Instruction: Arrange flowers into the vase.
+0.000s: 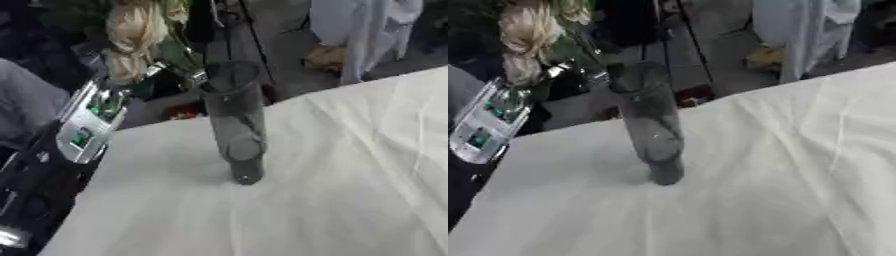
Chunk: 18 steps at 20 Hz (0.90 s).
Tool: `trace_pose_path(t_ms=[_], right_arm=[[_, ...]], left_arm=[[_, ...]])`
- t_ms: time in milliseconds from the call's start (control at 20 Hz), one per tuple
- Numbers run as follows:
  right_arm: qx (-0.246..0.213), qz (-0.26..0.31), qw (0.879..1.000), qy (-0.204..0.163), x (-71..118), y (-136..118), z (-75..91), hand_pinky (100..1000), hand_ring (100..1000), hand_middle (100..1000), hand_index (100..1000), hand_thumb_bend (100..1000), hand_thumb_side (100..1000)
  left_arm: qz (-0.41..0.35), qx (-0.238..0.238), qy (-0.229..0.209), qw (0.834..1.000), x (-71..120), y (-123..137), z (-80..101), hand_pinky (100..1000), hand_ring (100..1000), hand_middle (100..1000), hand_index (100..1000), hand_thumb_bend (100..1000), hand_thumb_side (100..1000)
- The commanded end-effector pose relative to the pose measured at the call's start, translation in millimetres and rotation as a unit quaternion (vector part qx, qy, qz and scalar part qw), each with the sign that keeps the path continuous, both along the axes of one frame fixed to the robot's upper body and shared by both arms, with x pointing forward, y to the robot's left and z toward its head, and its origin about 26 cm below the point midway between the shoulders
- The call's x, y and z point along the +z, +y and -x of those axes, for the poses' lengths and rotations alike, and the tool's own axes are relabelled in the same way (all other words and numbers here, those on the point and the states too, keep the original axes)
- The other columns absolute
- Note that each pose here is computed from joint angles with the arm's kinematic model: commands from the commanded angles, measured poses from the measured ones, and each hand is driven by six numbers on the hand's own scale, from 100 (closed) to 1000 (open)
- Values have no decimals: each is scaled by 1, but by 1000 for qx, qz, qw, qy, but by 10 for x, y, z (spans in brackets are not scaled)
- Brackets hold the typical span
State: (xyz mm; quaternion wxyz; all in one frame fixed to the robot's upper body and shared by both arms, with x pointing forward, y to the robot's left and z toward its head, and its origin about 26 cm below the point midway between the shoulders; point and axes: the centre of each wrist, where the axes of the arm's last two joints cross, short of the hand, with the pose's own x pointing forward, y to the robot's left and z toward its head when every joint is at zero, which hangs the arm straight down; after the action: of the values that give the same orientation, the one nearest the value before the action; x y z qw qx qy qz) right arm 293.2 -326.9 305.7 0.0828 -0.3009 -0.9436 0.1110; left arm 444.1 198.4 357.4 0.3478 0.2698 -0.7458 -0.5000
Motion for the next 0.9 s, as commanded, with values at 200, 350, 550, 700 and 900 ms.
trace_pose_path(t_ms=[200, 350, 550, 700, 900], right_arm=[[0, 2, 1000, -15, 79, -5, 46, 822, 998, 777, 799, 100, 1000], [-1, 2, 1000, -15, 78, -5, 46, 822, 998, 777, 799, 100, 1000], [-2, 0, 1000, -15, 74, -10, 47, 822, 997, 778, 799, 100, 1000], [-3, -1, 1000, -15, 73, -12, 47, 822, 997, 778, 799, 100, 1000], [-4, -3, 1000, -15, 68, -18, 49, 821, 997, 778, 799, 100, 1000]], left_arm=[[-13, 14, -12, 1000, 144, 164, 54, 705, 905, 975, 1000, 461, 1000], [-16, 16, -10, 1000, 143, 183, 60, 705, 905, 977, 1000, 459, 1000], [-18, 18, -10, 1000, 144, 211, 71, 710, 907, 981, 1000, 461, 1000], [-22, 21, -7, 1000, 128, 238, 76, 713, 908, 982, 1000, 462, 1000], [-29, 22, -3, 999, 103, 273, 89, 717, 909, 982, 1000, 466, 1000]])
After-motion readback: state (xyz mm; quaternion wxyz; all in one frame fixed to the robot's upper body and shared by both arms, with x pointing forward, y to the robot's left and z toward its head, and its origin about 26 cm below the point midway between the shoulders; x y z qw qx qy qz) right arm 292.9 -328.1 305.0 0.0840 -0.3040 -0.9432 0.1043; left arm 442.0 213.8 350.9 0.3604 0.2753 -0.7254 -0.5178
